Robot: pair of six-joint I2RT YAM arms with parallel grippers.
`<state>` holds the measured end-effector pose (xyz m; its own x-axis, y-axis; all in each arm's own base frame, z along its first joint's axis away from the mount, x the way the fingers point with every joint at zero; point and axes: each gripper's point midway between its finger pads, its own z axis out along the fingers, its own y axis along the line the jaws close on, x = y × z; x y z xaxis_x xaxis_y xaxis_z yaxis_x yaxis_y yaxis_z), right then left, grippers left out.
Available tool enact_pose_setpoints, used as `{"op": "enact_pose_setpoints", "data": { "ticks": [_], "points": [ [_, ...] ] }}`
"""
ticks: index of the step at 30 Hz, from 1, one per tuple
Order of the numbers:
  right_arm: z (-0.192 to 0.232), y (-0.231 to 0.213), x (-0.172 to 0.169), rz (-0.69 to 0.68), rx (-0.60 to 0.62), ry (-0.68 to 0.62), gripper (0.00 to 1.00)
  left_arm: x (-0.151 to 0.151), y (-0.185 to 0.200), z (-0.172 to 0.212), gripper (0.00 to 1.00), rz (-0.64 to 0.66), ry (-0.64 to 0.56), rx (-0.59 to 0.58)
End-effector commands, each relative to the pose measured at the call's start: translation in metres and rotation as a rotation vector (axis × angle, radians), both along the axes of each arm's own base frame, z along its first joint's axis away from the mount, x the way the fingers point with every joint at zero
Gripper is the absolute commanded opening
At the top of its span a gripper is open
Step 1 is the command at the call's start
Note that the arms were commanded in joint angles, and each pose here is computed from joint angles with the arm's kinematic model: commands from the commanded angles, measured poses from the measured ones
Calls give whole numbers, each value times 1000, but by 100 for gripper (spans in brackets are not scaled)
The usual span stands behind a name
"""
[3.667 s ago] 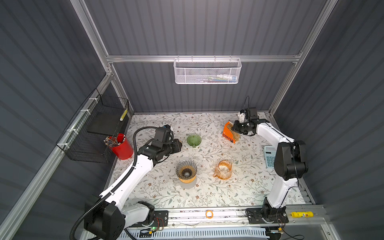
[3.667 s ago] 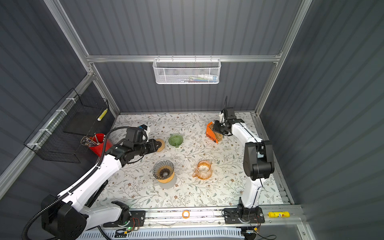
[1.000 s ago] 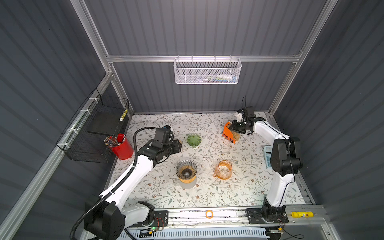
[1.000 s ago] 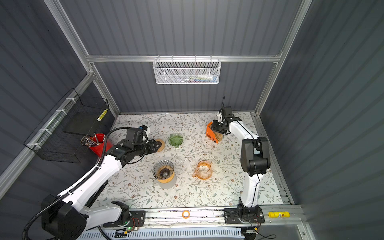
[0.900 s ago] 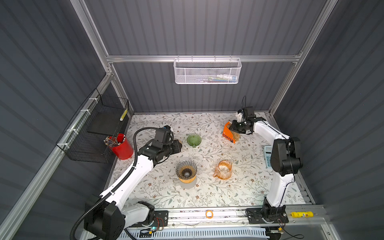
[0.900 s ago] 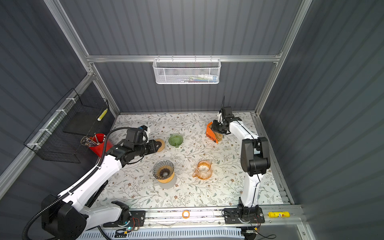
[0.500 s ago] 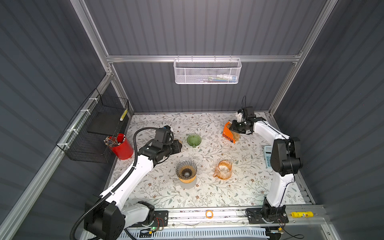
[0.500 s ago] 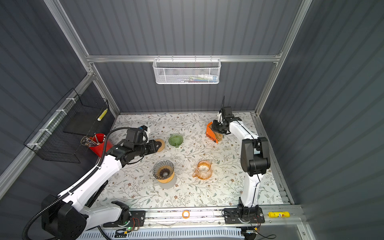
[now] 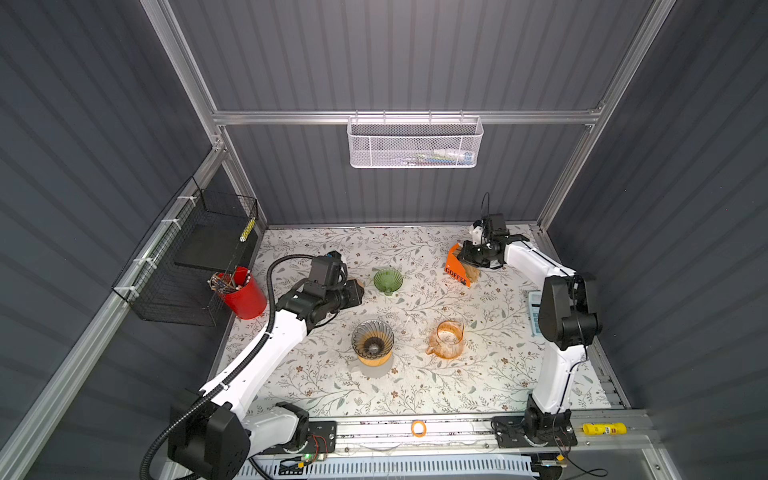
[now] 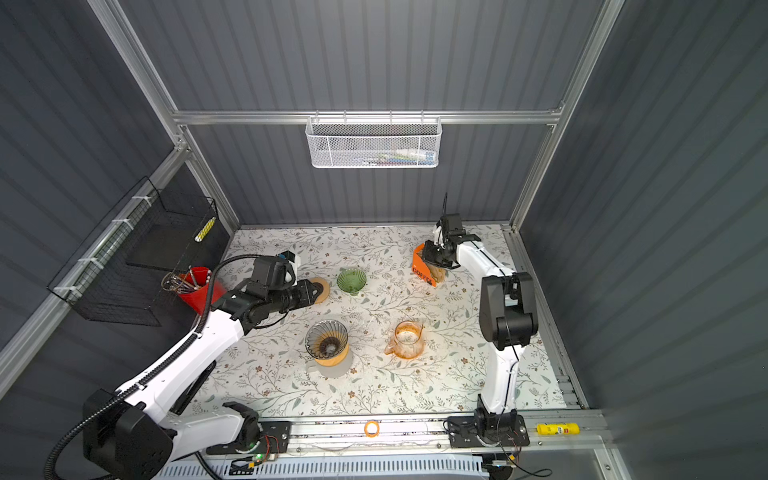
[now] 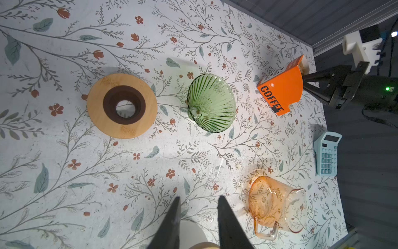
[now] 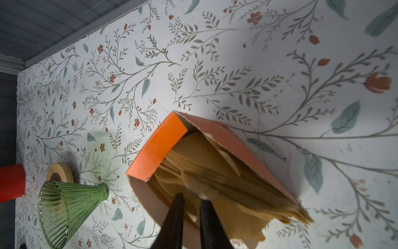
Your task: Place the coffee filter in the dripper
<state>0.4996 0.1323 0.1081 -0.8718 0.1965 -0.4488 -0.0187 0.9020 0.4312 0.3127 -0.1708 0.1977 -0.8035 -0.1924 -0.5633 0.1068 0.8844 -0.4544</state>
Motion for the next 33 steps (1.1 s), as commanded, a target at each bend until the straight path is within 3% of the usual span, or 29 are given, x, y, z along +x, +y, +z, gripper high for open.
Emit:
{"op": "enact_pose_setpoints", "data": {
  "ticks": [1,6,12,33],
  "points": [
    [0,3,3,12,-8,-1,19,-3,2,-7,31,-6,14,25],
    [0,3,4,11,-9,-3,16,-3,2,-8,31,-7,13,26],
    [2,2,4,6,-17,-7,0,-3,2,-8,31,-8,12,28],
    [22,-6,-16,-6,-46,-35,0,-4,3,-6,31,-5,8,19]
  ]
}}
